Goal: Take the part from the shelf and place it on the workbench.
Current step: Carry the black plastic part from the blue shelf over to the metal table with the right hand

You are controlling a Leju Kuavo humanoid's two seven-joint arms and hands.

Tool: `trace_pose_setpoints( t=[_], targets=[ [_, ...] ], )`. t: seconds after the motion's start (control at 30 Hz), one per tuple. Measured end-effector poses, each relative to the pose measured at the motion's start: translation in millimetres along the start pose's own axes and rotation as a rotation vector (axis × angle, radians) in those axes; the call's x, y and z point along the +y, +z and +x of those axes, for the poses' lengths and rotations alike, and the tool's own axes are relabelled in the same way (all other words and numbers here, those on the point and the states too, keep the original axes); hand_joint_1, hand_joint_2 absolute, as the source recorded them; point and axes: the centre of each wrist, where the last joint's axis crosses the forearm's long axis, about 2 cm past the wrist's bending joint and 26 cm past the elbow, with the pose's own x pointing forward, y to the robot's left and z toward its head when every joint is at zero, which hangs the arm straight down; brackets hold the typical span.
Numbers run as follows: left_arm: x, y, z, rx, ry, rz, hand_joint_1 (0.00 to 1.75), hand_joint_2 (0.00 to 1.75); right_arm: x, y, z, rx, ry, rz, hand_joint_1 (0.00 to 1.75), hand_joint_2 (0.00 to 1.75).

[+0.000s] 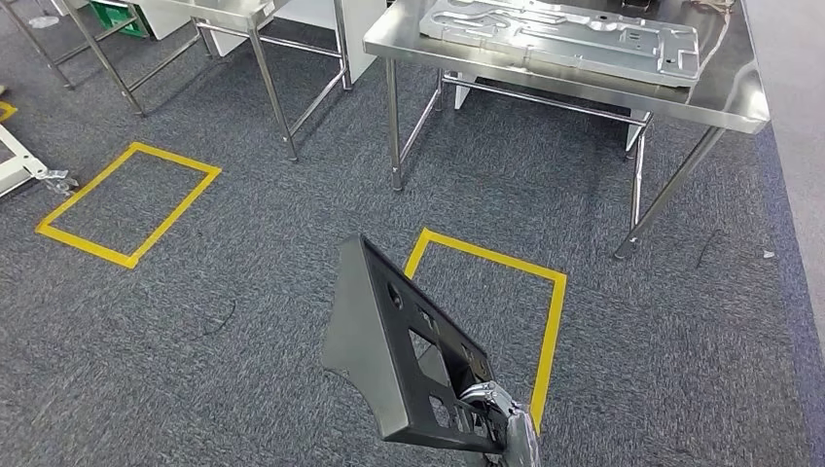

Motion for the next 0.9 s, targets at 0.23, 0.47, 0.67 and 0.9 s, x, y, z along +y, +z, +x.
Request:
trace_pose_setpoints(
  t=[0.23, 0.47, 0.67, 0.9],
  targets=[
    [-1.9, 1.3, -1.8, 0.003, 0.004, -0.004, 0.0, 0.0, 0.0, -0.3, 0.4, -0.002, 0.019, -0.006, 1.75, 1.75],
    [-4.2, 2.7, -3.6, 0.006, 0.006, -0.011, 0.0, 0.0, -0.6, 2.0, 0.1, 0.019, 0.032, -0.009, 1.75, 1.75],
    [-7.2, 0.0, 3.0, -0.008, 0.009, -0.017, 0.0, 0.0, -0.5, -2.1, 1.4, 0.015, -0.022, -0.012, 1.75, 1.75],
    [-10.2, 0.5, 3.5, -0.004, 0.015, -0.022, 0.0, 0.0, -0.2, -2.4, 2.1, 0.009, -0.011, -0.014, 1.75, 1.75]
  ],
)
